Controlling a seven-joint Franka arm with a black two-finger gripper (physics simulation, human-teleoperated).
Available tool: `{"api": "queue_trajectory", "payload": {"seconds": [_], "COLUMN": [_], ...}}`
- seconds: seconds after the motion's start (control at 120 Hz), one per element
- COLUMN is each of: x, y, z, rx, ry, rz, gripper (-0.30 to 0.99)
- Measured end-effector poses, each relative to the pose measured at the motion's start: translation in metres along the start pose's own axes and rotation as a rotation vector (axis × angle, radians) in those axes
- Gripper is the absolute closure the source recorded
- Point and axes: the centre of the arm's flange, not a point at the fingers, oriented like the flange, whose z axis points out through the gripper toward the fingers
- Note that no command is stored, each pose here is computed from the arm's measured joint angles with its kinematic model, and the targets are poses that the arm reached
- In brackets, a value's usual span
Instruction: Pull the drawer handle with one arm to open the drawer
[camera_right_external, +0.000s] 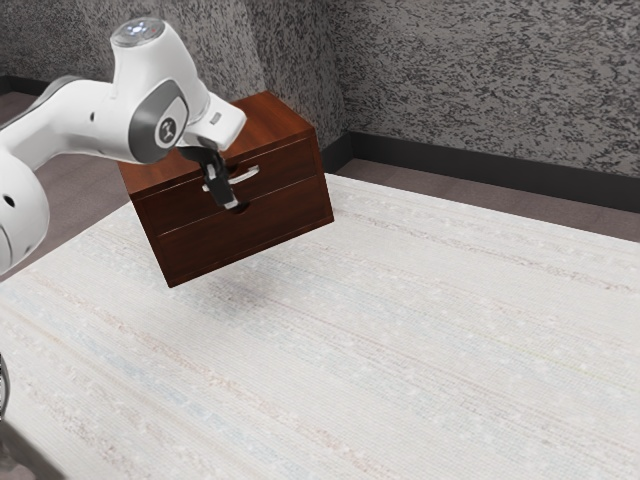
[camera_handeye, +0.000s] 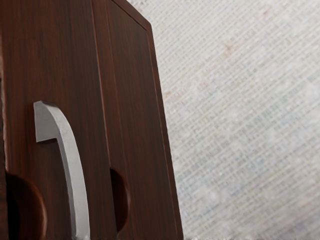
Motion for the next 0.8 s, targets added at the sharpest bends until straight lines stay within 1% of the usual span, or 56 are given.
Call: {"api": "queue_trajectory", "payload": {"seconds": [0.433,0.8], "x": [0.002,-0.004], "y": [-0.002,0.001], "z": [0.003,0.012], "rx": [0.025,0.009], "ry": [0.022,0.021], "rz": [0.037,-0.01], "gripper": [0.01,0.02]}}
